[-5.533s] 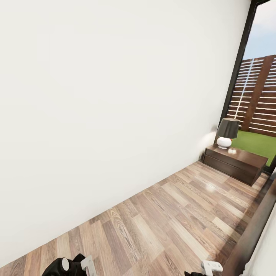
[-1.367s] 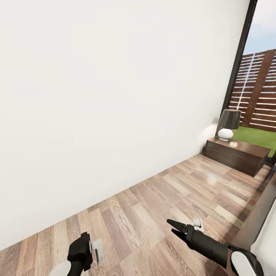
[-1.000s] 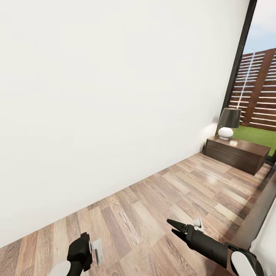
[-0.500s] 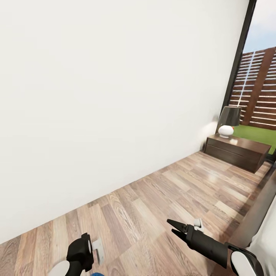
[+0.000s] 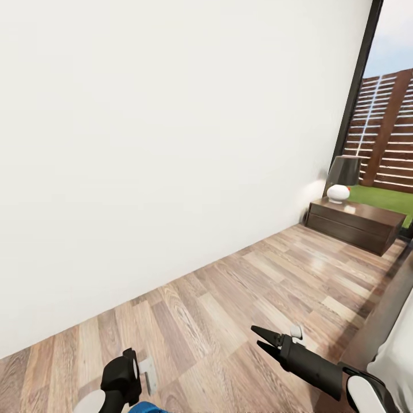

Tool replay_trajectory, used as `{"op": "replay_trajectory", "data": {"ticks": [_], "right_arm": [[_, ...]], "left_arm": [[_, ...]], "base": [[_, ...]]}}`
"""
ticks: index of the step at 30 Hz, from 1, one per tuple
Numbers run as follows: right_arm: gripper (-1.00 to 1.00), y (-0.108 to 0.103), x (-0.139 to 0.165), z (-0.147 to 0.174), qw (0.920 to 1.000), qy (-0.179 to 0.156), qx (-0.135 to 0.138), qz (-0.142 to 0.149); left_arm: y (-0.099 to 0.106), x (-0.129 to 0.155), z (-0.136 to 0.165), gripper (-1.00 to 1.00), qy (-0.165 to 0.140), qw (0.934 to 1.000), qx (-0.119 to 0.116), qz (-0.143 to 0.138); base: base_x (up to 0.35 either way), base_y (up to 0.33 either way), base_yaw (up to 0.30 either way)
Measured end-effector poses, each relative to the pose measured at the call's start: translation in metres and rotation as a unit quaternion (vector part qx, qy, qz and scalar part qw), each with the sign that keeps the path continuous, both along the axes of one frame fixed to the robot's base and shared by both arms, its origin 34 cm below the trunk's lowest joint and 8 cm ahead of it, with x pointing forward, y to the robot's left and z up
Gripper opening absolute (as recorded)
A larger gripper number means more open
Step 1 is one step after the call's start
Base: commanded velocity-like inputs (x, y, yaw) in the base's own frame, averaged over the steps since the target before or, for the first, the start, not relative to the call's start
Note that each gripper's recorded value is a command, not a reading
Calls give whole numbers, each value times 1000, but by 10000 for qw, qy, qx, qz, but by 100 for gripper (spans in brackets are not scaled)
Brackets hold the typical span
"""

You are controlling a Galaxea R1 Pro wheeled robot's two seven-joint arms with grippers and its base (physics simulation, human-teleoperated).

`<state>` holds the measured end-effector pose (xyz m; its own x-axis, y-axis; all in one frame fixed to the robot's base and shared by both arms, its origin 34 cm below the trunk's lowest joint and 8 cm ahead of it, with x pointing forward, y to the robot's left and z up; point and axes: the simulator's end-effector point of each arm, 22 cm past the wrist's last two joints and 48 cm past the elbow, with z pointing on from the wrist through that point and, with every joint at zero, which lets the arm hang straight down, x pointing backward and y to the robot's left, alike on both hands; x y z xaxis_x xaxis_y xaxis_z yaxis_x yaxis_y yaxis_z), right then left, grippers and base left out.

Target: In the bedroom, move the book from the bed onto either nightstand, and place the two sandals side by side next to the bed.

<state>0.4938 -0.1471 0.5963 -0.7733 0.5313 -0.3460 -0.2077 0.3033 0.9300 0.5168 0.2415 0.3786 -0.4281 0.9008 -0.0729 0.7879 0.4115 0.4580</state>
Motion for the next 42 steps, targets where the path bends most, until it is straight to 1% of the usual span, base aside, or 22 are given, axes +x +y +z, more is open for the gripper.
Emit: {"op": "replay_trajectory", "data": {"ticks": [6, 9, 11, 14, 15, 18, 22, 25, 29, 42], "right_arm": [[100, 0, -4, -13, 10000, -2, 1, -1], [100, 0, -5, -20, 10000, 15, 3, 0], [100, 0, -4, -23, 10000, 56, 4, 0], [100, 0, -3, -28, 9999, 113, 2, -1], [100, 0, -3, -30, 9999, 135, 0, -3], [100, 0, -2, -35, 9998, 196, 2, -2], [100, 0, -2, -42, 9996, 268, 1, 1], [100, 0, -1, -47, 9995, 322, -3, 1], [100, -1, 0, -54, 9992, 401, -6, -1], [100, 0, 1, -77, 9978, 667, 0, -5]], "left_arm": [[-1, -3, -13, 100, -7, 10000, -10, 6], [-3, -1, -15, 100, -12, 10000, -49, 3], [-7, 3, -14, 100, 70, 9999, -126, -11], [-15, 4, -14, 100, 309, 9991, -290, -50], [-19, 3, -14, 100, 436, 9983, -371, -73], [-24, -1, -18, 100, 661, 9966, -480, -109], [-28, -5, -24, 100, 827, 9950, -551, -131], [-43, -8, -29, 100, 935, 9933, -656, -182], [-47, -12, -37, 100, 1043, 9921, -671, -216], [-47, -21, -61, 100, 1294, 9892, -657, -221]], "base": [[0, 0, 0], [0, 0, 0], [0, 0, 0], [0, 0, 0], [0, 0, 0], [0, 0, 0], [0, 0, 0], [0, 0, 0], [0, 0, 0], [0, 0, 0]]}}
